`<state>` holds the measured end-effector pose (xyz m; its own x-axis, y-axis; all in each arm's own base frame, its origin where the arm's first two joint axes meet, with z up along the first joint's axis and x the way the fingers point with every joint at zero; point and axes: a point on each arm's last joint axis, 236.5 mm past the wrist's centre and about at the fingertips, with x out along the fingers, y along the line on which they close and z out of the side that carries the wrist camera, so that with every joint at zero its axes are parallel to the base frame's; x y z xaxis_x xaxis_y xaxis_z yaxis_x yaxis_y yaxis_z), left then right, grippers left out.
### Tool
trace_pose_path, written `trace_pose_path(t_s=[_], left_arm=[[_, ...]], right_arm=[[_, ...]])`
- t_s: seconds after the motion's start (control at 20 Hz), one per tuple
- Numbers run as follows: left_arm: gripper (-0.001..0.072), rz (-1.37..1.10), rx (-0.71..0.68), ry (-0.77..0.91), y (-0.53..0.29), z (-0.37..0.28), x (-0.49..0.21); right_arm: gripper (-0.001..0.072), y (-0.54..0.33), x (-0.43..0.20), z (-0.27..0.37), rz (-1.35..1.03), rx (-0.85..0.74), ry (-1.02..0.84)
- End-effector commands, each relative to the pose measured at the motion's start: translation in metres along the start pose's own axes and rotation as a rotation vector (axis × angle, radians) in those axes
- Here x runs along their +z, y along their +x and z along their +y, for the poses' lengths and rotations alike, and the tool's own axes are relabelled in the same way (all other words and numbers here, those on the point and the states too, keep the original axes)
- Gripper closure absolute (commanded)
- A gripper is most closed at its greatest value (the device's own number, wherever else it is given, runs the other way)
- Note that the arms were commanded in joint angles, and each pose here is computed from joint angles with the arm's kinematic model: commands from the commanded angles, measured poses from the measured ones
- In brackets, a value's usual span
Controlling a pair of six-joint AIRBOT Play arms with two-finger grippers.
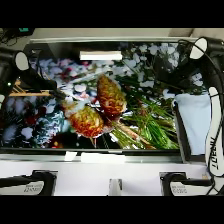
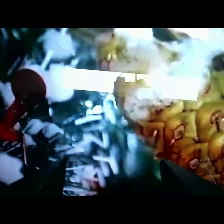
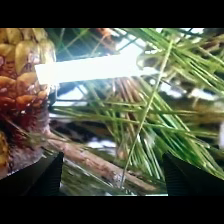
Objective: Fold the shirts.
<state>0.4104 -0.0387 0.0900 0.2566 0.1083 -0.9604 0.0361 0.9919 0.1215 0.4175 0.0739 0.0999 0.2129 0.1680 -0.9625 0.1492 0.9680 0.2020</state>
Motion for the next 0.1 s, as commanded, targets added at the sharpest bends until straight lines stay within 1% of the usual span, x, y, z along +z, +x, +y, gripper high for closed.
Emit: trace_pose_path(t_s=[0.0,0.05], left_arm=[[-0.0013,0.001,0.000,0.000,0.0001,-0.0001,-0.0001],[-0.0013,0.001,0.000,0.000,0.0002,-0.0001,-0.0002]], right_arm=[[0.0030,0.0001,0.0001,0.0001,0.000,0.000,0.000],[0.0030,0.0001,0.0001,0.0001,0.000,0.000,0.000]])
